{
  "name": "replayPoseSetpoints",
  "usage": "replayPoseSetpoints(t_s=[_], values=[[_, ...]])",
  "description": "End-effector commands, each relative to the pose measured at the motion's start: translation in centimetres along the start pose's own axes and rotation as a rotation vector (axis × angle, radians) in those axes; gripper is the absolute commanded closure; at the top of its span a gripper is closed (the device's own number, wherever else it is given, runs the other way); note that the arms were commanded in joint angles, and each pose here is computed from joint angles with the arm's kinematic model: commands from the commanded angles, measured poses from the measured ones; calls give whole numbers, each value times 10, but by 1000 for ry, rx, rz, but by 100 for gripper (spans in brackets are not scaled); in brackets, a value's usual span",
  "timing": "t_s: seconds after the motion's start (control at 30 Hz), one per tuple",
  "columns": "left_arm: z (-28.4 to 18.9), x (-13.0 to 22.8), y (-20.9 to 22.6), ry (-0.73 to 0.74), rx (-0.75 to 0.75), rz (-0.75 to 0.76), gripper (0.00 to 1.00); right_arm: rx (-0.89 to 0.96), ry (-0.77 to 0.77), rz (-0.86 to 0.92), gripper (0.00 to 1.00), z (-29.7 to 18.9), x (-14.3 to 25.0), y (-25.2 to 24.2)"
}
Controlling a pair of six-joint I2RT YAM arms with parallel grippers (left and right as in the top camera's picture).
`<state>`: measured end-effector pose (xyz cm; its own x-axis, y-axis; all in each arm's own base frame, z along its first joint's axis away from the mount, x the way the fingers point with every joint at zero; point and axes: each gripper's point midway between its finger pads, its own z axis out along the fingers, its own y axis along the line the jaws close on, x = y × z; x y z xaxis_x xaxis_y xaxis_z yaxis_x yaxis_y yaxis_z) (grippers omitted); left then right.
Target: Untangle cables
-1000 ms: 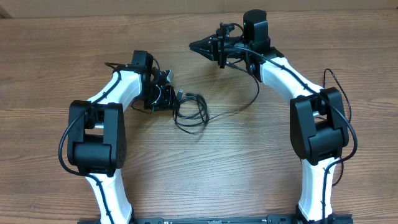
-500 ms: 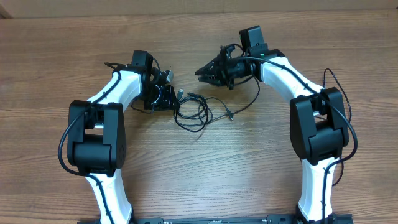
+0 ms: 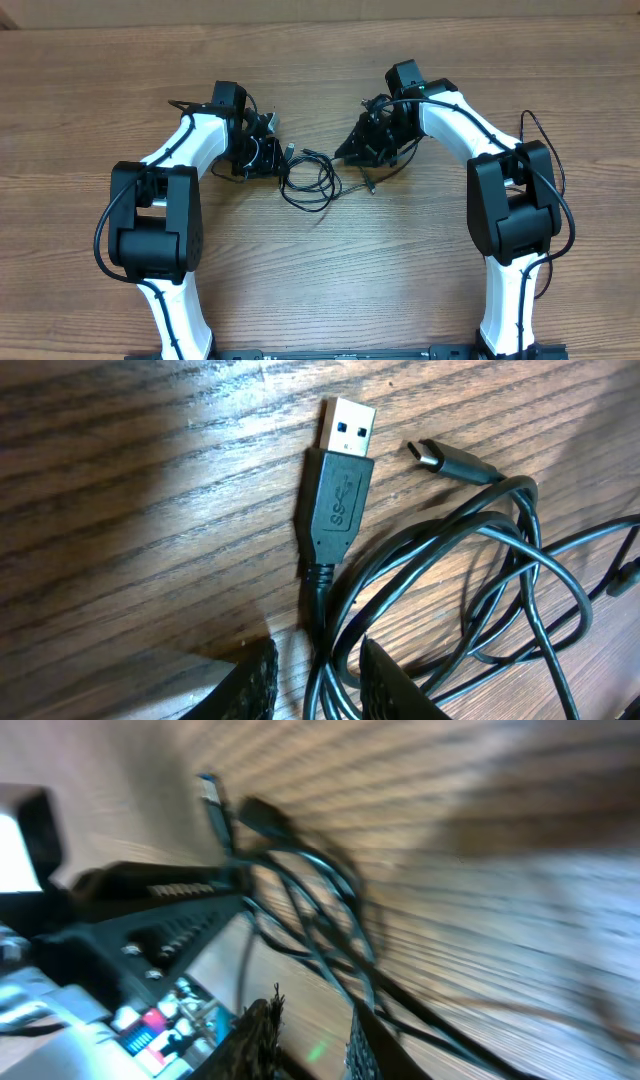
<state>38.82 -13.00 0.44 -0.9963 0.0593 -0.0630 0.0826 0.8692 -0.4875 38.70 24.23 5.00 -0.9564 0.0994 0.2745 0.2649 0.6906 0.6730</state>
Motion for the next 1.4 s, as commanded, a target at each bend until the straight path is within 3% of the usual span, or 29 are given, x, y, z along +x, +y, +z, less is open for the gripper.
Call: replayPoseSetpoints(t_s=[0.0, 0.23, 0.47, 0.6, 0.73, 1.03, 1.3, 1.37], values=[[12, 12, 14, 41, -71, 17, 70, 60, -13, -98, 75, -6, 6, -1], [12, 12, 14, 41, -71, 17, 70, 231, 7, -86, 72, 7, 23, -20], [12, 12, 14, 41, -70, 18, 70, 281, 27, -137, 67, 25, 37, -13], [12, 12, 14, 41, -70, 18, 70, 329, 13, -155, 69, 29, 38, -16], [12, 12, 14, 41, -70, 18, 69, 349, 1, -160, 76, 29, 37, -18], [12, 12, 14, 41, -70, 18, 68, 425, -56, -175, 76, 24, 25, -29], [12, 12, 14, 41, -70, 18, 68, 413, -73, -188, 61, 24, 20, -26], [12, 12, 14, 41, -70, 17, 68, 395, -68, -190, 67, 26, 21, -23]])
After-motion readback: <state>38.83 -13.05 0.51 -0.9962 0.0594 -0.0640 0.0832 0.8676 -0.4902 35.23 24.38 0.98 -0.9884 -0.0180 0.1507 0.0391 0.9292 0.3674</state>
